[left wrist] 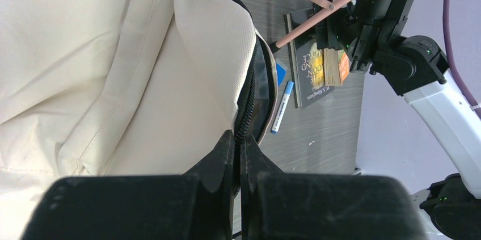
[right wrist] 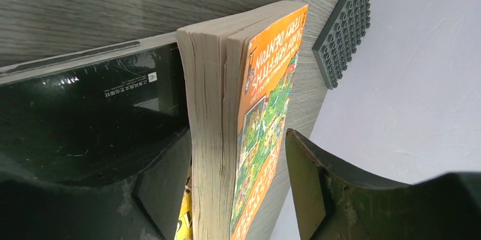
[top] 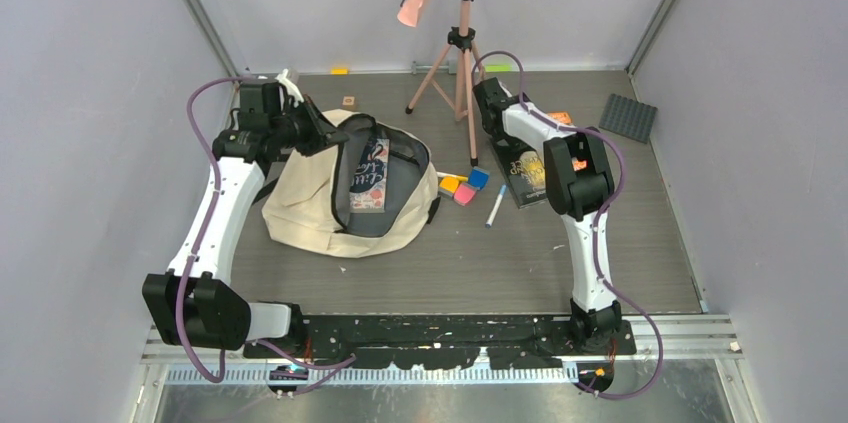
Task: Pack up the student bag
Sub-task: Pick up the book from the center of the board, then place the book in the student bag.
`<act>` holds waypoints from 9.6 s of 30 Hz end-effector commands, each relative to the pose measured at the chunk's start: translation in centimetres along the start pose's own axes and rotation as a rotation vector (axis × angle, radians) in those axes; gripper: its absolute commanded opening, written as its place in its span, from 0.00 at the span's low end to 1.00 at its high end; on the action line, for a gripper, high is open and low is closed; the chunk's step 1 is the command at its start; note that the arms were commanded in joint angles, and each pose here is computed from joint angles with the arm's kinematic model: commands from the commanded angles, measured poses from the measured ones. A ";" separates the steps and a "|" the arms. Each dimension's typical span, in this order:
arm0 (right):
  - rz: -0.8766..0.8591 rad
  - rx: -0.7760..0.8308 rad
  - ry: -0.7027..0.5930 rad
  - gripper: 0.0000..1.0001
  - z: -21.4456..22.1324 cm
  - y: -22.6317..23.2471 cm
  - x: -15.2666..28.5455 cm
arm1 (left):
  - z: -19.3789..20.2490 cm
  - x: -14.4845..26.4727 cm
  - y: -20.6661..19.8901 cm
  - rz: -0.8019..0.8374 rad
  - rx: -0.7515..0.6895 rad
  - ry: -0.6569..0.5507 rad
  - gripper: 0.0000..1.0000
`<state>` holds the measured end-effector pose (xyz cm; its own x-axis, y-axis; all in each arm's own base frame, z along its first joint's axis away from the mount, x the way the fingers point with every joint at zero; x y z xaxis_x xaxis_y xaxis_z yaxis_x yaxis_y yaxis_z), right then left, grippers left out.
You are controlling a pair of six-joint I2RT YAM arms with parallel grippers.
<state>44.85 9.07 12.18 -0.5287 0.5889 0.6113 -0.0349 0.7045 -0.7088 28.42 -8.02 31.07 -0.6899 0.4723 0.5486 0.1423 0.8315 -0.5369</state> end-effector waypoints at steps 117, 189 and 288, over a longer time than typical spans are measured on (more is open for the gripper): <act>-0.601 -0.598 0.184 0.32 6.2 -11.6 5.8 | -0.6 -0.3 -0.1 0.054 0.016 0.034 0.00; -1.394 -0.930 0.184 0.01 -6.2 16.0 29.4 | -0.7 4.6 -2.7 0.127 -0.100 -0.052 0.00; -1.264 -0.521 0.094 0.61 -2.3 20.7 28.2 | -0.3 4.2 -2.2 0.111 -0.111 -0.039 0.00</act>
<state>31.12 39.84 15.22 -0.3751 -0.4840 0.7906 -0.1017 0.8692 0.4838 25.72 -7.75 32.64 -0.6543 0.5325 0.5369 0.2295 0.8164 -0.5300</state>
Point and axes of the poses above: each gripper's point midway between its finger pads, its own x axis back along the fingers, its own y axis along the line the jaws close on, z = x × y, the point moved 9 cm from there along x, back along the fingers, and after that the axes turned 12 degrees about -x, right-handed, at the moved point
